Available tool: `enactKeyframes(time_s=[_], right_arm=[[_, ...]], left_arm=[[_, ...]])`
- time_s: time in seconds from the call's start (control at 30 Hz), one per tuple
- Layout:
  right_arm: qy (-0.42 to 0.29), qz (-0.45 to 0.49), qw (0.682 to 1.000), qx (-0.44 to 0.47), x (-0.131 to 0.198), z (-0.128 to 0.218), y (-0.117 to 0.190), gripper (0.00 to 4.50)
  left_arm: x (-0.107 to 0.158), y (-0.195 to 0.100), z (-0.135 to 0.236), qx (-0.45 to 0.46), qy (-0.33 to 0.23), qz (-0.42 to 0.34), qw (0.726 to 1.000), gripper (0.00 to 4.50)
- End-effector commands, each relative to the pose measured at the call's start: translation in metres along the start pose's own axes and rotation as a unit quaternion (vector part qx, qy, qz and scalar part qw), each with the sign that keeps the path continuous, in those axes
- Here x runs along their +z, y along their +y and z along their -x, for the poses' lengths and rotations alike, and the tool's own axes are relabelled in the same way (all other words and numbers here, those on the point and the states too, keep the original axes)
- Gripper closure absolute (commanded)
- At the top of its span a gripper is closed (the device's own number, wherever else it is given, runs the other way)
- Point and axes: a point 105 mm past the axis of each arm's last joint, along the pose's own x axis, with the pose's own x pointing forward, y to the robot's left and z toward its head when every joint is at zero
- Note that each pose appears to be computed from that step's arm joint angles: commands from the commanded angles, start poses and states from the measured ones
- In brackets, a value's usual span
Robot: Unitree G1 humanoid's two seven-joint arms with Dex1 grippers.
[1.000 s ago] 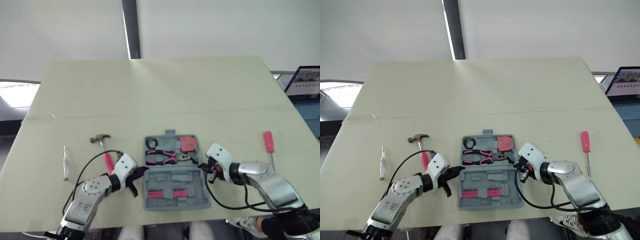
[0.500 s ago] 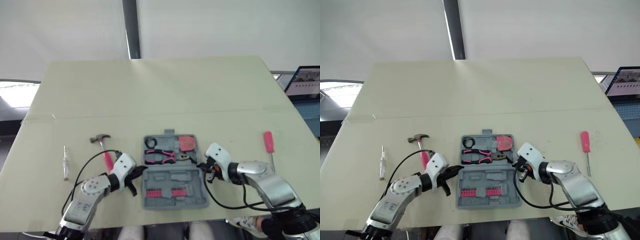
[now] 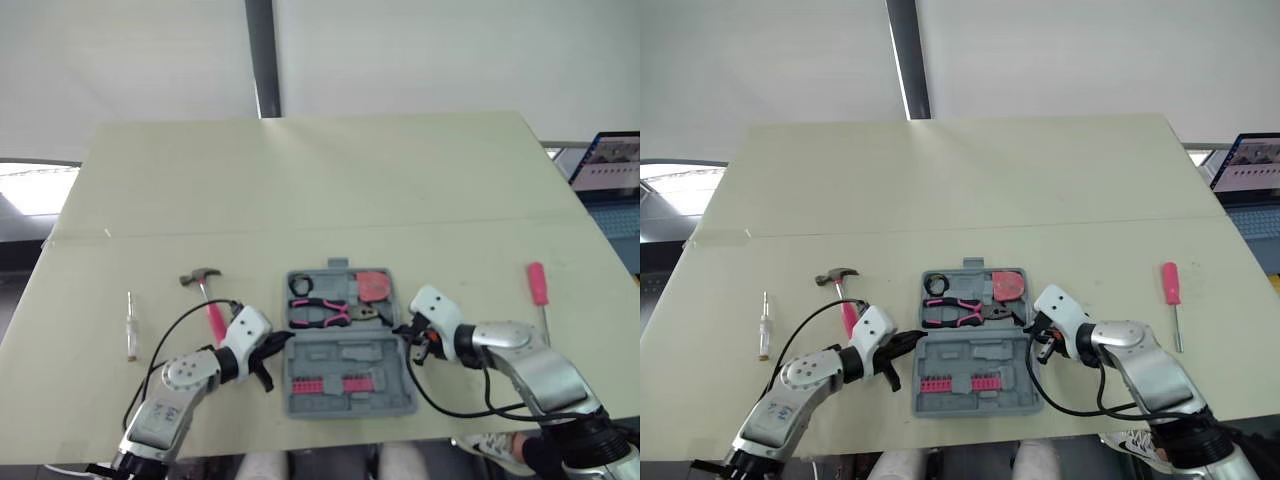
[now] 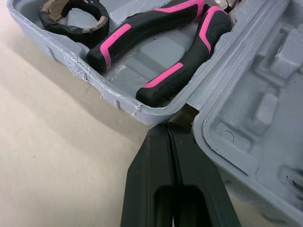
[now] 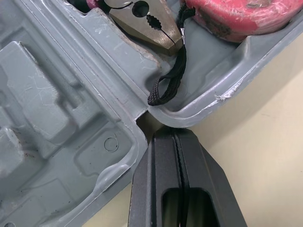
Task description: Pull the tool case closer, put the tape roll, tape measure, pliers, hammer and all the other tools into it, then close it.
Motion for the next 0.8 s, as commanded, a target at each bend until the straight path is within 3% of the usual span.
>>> enactKeyframes(time_s=[0.03,0.3,0.4,0.47,0.5,0.6,0.8], right_arm=[[-0.008,-0.008,1.000,-0.012,0.000,0.018,-0.010,4.50],[-0.042,-0.080,0.996,0.015,0.002,0.060,-0.011,4.50],[-0.043,-0.085,0.995,0.041,-0.004,0.074,-0.001,4.50],[-0.046,-0.084,0.994,0.056,-0.007,0.081,0.006,4.50],[-0.045,-0.087,0.993,0.063,-0.009,0.084,0.009,4.50],[-0.042,-0.095,0.991,0.086,-0.013,0.090,0.019,3.61],[-0.047,-0.074,0.993,0.083,-0.022,0.097,0.014,0.50]], left_arm=[[0.018,-0.002,0.014,-0.001,-0.030,0.000,1.000,4.45],[0.049,-0.009,0.064,0.003,-0.059,0.005,0.998,4.45],[0.051,-0.015,0.092,0.015,-0.069,0.015,0.997,4.45],[0.038,-0.012,0.111,0.064,-0.050,0.037,0.996,4.45],[0.030,-0.012,0.119,0.082,-0.037,0.047,0.995,4.22],[0.021,-0.022,0.135,0.082,-0.042,0.069,0.993,3.14],[0.000,-0.047,0.158,0.102,-0.023,0.079,0.991,0.03]])
